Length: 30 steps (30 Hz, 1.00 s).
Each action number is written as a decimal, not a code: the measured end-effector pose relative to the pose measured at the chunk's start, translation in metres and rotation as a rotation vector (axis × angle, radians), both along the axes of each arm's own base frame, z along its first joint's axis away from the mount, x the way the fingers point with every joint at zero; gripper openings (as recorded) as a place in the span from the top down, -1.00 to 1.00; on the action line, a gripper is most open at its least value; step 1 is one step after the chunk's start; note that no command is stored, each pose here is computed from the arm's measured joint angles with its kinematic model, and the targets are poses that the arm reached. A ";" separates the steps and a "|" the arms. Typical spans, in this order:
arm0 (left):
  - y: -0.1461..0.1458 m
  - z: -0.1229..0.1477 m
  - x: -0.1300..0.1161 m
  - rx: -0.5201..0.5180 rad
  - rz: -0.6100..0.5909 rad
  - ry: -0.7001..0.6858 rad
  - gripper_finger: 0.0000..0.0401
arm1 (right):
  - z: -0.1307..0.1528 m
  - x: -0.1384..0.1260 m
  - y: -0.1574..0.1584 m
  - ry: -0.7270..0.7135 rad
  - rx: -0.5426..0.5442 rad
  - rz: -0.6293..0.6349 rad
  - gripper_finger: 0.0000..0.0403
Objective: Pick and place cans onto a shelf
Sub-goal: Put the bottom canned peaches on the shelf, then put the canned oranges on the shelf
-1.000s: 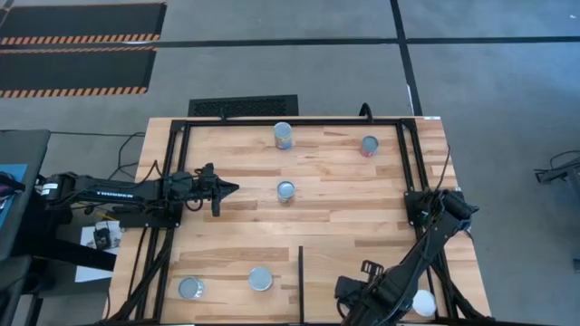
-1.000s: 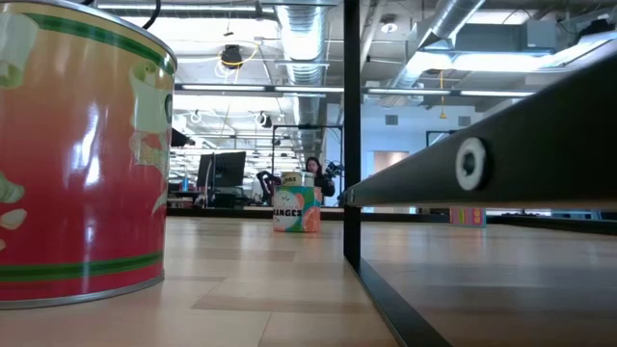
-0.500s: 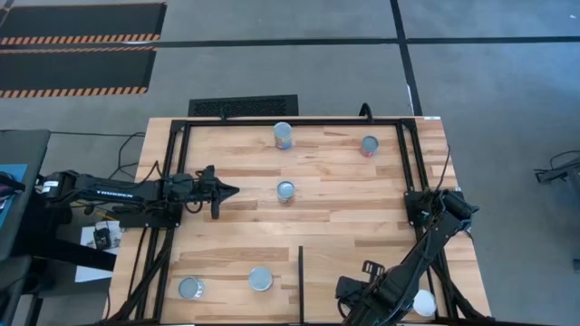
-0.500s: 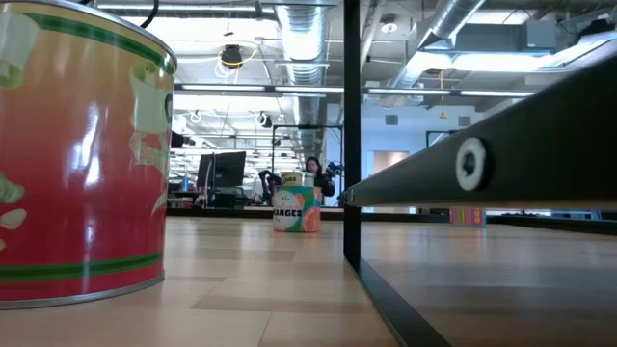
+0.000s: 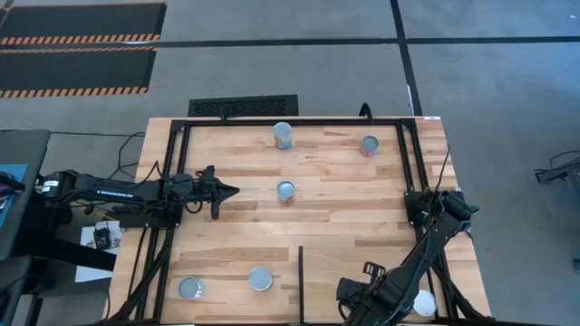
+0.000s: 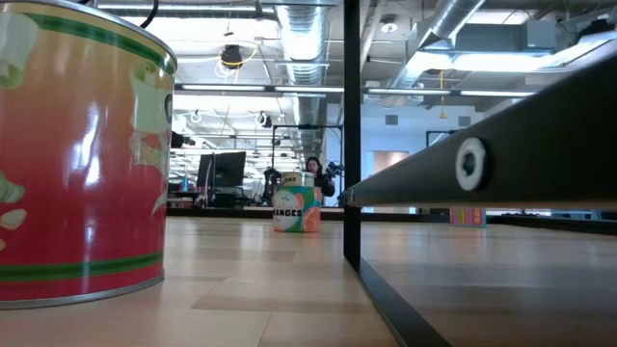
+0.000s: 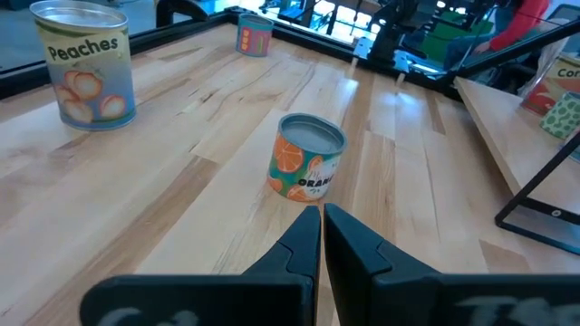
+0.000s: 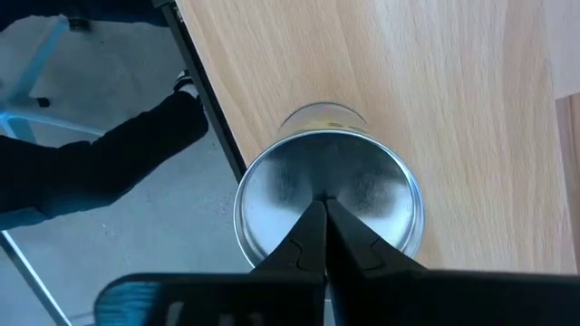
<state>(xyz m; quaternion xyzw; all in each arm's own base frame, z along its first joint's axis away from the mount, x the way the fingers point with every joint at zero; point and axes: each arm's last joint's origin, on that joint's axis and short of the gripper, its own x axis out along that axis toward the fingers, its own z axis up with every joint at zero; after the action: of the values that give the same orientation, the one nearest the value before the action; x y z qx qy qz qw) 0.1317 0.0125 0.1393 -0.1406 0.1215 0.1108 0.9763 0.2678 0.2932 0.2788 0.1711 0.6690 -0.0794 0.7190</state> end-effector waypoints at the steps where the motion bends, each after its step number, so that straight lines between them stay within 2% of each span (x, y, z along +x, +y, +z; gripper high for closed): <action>1: 0.000 0.000 0.000 0.000 0.000 0.000 0.97 | 0.000 0.000 0.000 0.000 0.000 0.000 0.92; 15: 0.000 0.000 0.000 -0.007 0.002 -0.001 0.97 | 0.003 -0.002 -0.003 -0.013 -0.026 0.041 0.88; 25: 0.000 0.000 0.000 0.000 -0.001 0.000 0.97 | 0.030 -0.006 -0.016 -0.152 -0.057 0.114 0.93; 30: 0.000 0.000 0.000 0.005 -0.009 0.001 0.97 | 0.036 -0.001 -0.026 -0.230 -0.128 0.220 0.96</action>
<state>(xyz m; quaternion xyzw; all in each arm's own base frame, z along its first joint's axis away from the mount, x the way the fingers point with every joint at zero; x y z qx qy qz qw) 0.1317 0.0122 0.1392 -0.1378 0.1225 0.1069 0.9770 0.2670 0.2675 0.3152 0.0585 0.5906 -0.0226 0.8046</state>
